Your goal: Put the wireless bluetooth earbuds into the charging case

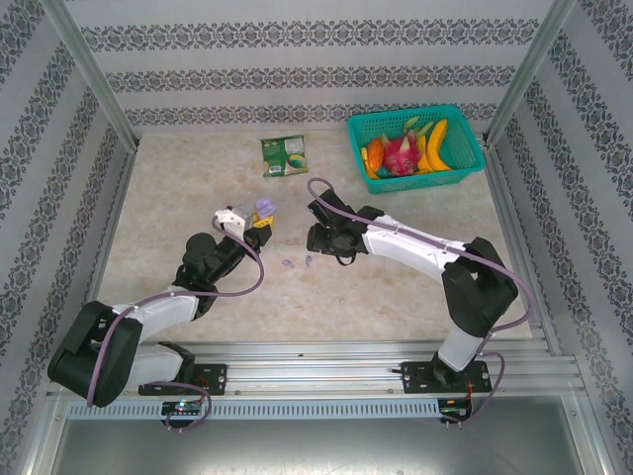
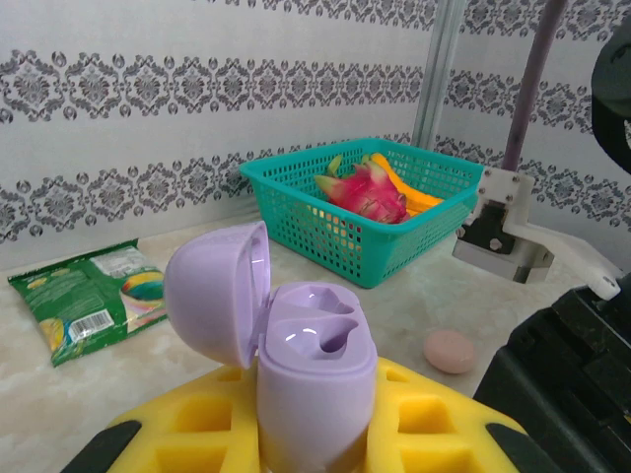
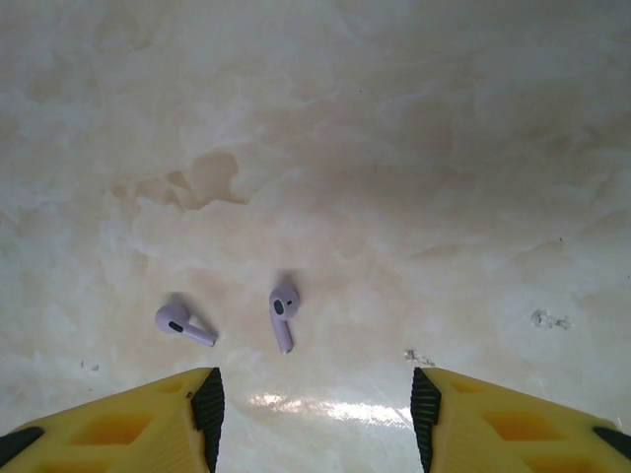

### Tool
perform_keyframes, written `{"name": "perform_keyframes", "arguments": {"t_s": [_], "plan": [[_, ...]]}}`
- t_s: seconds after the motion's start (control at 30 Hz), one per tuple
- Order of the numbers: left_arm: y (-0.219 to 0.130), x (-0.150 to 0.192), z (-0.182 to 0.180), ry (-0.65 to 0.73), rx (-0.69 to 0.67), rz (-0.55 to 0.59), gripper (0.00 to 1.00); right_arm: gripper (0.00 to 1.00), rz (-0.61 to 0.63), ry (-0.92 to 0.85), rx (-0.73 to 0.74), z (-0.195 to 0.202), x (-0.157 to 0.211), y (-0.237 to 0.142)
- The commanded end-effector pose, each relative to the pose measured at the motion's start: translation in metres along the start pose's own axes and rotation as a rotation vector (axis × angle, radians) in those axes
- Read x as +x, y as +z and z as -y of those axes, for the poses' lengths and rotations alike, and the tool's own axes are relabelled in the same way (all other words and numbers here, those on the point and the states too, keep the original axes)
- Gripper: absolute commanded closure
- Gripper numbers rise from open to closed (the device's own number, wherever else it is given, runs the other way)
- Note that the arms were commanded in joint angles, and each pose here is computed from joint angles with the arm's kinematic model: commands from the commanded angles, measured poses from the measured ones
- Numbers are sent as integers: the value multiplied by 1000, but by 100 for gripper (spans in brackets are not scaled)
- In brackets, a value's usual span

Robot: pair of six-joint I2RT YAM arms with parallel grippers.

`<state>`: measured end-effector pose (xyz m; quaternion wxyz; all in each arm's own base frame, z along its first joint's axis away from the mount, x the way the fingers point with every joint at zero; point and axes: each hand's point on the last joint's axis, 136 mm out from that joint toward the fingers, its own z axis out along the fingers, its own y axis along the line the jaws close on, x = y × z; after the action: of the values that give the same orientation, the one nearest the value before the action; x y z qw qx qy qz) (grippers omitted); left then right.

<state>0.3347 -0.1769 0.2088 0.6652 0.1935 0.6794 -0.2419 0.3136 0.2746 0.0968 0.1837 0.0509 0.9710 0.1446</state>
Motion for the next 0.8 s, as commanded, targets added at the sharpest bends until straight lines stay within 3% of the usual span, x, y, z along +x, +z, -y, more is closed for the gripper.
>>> {"name": "perform_keyframes", "arguments": {"t_s": [0.0, 0.5, 0.77], "plan": [[-3, -11, -1, -5, -3, 71, 100, 45, 1, -47, 76, 7, -1, 3], [1, -15, 17, 16, 102, 51, 100, 46, -24, -74, 84, 3, 3, 16], [1, -31, 13, 6, 79, 84, 100, 50, -61, -70, 108, 2, 11, 31]]}}
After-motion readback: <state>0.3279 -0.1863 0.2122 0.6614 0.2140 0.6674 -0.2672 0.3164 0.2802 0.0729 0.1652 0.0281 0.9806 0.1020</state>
